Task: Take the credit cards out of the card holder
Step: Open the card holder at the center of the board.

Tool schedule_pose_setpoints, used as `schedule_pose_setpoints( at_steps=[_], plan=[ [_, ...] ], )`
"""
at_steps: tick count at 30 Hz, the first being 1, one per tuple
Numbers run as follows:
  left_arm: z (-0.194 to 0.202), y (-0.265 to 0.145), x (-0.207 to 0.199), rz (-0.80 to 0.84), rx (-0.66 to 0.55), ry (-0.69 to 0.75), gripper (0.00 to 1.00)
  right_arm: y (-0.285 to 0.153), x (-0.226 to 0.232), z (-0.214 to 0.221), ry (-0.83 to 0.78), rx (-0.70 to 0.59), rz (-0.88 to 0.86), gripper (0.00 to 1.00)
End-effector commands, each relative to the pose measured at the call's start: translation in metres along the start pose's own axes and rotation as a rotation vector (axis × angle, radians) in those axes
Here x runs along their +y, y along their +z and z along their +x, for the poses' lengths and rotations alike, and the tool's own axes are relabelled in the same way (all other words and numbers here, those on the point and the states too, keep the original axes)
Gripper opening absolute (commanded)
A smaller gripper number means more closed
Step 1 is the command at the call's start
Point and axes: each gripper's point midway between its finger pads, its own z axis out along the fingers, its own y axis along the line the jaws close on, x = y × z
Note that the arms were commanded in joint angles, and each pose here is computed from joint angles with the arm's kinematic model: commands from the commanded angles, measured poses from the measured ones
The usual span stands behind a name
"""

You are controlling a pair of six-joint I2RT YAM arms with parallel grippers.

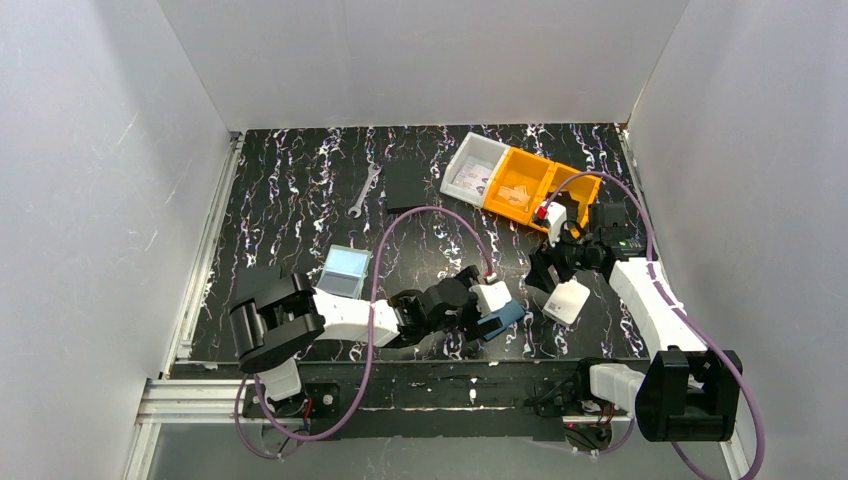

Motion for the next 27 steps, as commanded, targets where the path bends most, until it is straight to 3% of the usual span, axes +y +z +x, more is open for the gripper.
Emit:
schedule_pose_setpoints(
  at_steps=[1,9,15,21,27],
  plan=[
    [-0.021,0.009,0.004,-0.019,-0.062,0.113,0.76,-0.003,-0.01,-0.012,0.018,-0.031,0.042,0.82],
    [-0.011,0.026,-0.008,0.017,-0.018,0.169,0.71,-0.004,-0.01,-0.012,0.023,-0.032,0.039,0.82],
    [-0.011,0.034,-0.006,-0.003,0.0,0.193,0.61,-0.004,-0.009,-0.012,0.022,-0.034,0.032,0.82],
    [-0.01,0.034,-0.005,-0.015,0.01,0.226,0.6,-0.004,-0.007,-0.012,0.023,-0.035,0.022,0.82],
    [0.002,0.039,-0.005,-0.023,0.05,0.23,0.41,-0.004,-0.005,-0.011,0.021,-0.031,0.009,0.82]
  ],
)
